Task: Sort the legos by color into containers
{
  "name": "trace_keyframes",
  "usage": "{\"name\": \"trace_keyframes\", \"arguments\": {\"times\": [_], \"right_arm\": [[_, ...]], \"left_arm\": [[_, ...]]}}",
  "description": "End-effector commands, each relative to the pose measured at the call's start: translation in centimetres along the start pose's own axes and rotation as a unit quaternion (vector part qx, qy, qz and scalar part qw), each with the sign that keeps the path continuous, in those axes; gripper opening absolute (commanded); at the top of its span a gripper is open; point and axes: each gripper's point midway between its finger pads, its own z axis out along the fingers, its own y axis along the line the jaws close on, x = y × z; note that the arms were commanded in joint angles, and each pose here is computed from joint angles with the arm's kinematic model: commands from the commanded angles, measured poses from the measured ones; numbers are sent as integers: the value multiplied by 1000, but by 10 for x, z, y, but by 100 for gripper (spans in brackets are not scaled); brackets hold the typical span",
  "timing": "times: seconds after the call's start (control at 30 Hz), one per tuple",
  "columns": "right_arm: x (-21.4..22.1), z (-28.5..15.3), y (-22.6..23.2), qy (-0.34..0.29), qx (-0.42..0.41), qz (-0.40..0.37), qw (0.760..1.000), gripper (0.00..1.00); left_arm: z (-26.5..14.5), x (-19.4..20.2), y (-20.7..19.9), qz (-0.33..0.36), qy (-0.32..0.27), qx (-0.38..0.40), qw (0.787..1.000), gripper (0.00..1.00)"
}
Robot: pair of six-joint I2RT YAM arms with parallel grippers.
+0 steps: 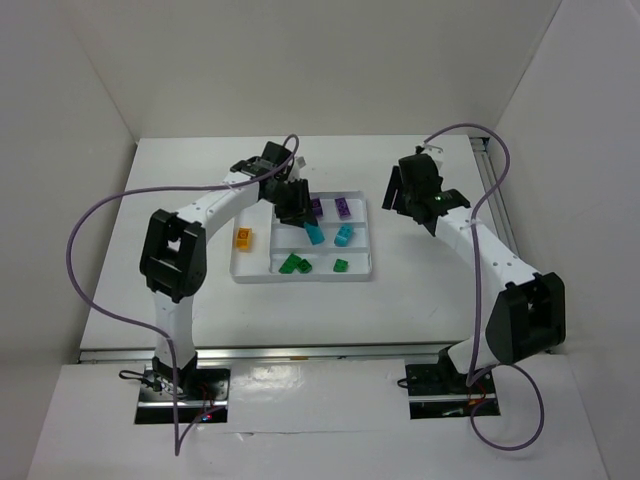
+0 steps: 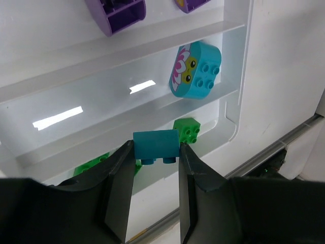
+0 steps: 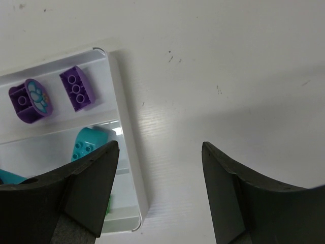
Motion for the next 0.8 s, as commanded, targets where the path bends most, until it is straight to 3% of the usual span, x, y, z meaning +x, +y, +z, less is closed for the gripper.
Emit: {"name": "trace_keyframes", "arguments": {"times": [0.0, 0.13, 0.17, 0.33, 0.5, 0.6, 0.77], "right_arm": [[4, -3, -4, 5, 4, 4, 1000, 73], [7, -3, -5, 10, 7, 2, 1000, 73], [7, -3, -5, 10, 7, 2, 1000, 74], [3, -5, -10, 4, 12, 6, 1000, 76], [-3, -2, -33, -10, 86, 44, 995, 99], [-3, -1, -49, -6, 135, 63, 989, 99], [-1, -1, -70, -4, 164, 74, 984, 99]], "left_arm": [[5, -14, -11, 0, -15, 9, 1000, 32], [12, -16, -7, -2, -14, 2, 1000, 76], [12, -17, -5, -2, -16, -2, 1000, 100], [-26, -23, -13, 16, -58, -28, 998, 100], [-105, -34, -35, 58, -162, -39, 984, 100], [-154, -31, -32, 75, -229, -64, 968, 98], [-209, -15, -15, 77, -290, -110, 947, 98]]}}
